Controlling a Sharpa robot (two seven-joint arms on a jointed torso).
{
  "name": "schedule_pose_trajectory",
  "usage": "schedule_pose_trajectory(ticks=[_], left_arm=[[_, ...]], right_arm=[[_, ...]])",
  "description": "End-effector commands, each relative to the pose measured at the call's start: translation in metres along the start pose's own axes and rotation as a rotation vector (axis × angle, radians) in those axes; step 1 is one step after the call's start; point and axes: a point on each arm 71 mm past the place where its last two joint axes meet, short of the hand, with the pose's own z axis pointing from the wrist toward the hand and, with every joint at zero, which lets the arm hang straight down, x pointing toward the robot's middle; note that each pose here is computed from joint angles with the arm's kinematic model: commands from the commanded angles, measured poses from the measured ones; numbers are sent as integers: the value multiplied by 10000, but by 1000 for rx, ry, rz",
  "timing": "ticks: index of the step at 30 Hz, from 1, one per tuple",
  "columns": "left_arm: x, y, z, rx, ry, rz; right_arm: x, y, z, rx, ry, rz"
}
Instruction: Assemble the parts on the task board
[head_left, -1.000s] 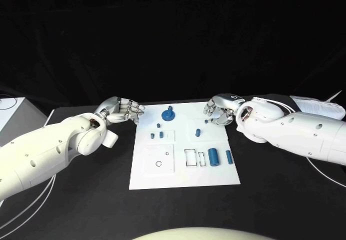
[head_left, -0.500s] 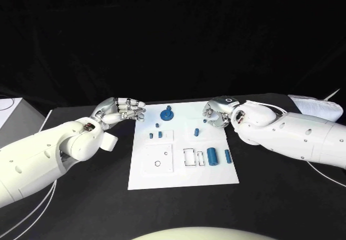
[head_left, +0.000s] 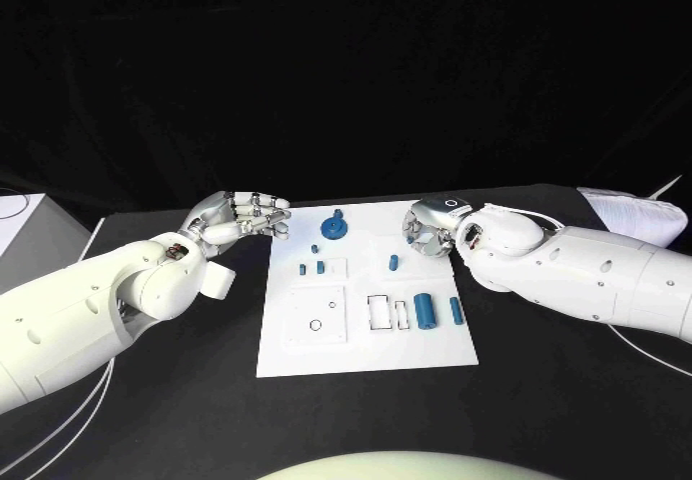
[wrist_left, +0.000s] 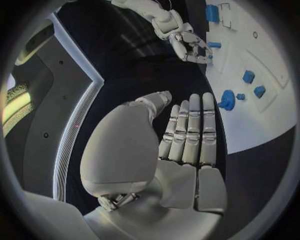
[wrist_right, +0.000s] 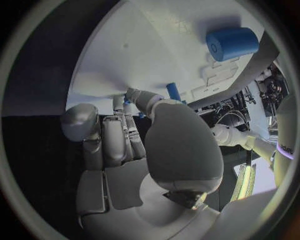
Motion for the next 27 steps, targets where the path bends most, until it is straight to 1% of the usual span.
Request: schedule_pose_trajectory(ticks=[1, 13, 22, 27], left_arm=[[20, -19, 1, 20, 5, -17], [20, -25, -2, 19, -4, -14], [19, -29, -6, 20, -10, -12], [19, -30, -7, 20, -9, -12]], right_arm=[[58, 48, 4, -15, 26, -9], [95, 94, 26, -19, 37, -5], [126, 94, 27, -3, 62, -30], [122, 102, 22, 5, 50, -56]])
